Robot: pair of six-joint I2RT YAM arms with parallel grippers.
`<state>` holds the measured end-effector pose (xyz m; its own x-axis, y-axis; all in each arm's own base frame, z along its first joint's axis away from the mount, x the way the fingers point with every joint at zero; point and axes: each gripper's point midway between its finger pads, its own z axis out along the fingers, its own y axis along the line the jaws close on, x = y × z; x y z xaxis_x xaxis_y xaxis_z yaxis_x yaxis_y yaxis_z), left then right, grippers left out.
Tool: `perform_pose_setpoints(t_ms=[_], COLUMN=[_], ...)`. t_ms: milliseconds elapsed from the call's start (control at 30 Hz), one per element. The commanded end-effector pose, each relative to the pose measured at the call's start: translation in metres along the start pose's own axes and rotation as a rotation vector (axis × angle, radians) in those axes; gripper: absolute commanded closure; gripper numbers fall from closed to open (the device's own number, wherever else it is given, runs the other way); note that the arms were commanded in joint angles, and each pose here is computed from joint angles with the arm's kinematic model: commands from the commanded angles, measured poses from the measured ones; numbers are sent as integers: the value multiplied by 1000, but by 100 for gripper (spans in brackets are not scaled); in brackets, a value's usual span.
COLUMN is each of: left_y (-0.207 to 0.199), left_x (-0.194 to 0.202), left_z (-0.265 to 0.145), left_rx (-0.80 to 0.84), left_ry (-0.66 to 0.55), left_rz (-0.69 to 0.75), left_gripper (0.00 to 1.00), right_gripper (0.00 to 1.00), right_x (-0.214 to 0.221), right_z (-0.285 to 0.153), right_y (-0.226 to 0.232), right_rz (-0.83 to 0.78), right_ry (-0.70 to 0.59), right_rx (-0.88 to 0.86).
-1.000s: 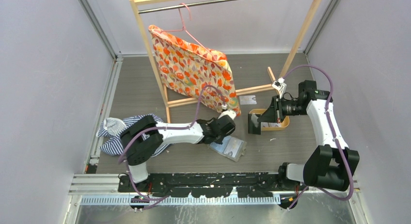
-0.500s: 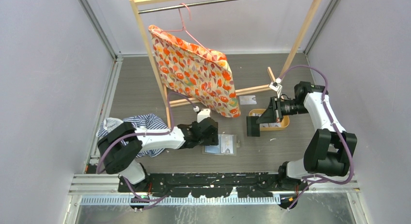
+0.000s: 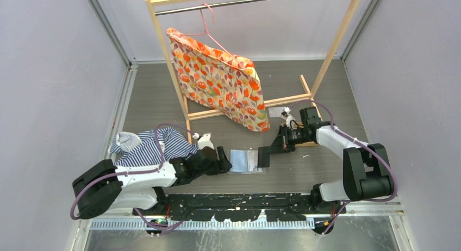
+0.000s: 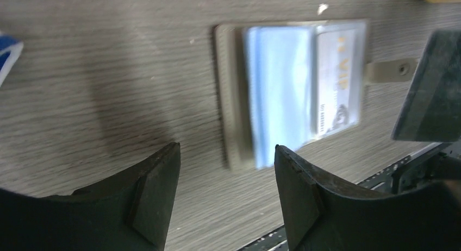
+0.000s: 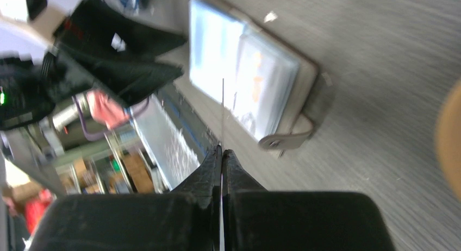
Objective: Put the credit cards into the card holder
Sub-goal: Insert the credit card into the card holder.
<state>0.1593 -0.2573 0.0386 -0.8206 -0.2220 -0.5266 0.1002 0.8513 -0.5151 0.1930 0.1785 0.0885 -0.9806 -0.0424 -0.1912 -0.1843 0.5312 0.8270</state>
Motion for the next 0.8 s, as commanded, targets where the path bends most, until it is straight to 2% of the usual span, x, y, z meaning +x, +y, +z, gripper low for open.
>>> perform_pose_setpoints(t_ms=[0, 133, 300, 567, 767], left_y=[-25, -21, -18, -17, -11], left_x=[-19, -24, -24, -16, -12], left_z=[-1, 0, 4, 12, 13], left_rx=[142, 131, 132, 124, 91], left_ry=[-97, -115, -112, -65, -43], left_rz=[-56, -53, -91, -112, -116], left_gripper=[35, 37, 43, 45, 47], right_gripper=[99, 99, 99, 99, 99], right_x=[-70, -75, -78, -60, -42], right_z=[15, 37, 49, 51, 60], right_y=[11, 13, -7, -19, -15], right_rz=[68, 10, 21, 17, 8], right_ry=[-290, -300, -328, -264, -194], right_rx=[-2, 16, 106, 177, 165])
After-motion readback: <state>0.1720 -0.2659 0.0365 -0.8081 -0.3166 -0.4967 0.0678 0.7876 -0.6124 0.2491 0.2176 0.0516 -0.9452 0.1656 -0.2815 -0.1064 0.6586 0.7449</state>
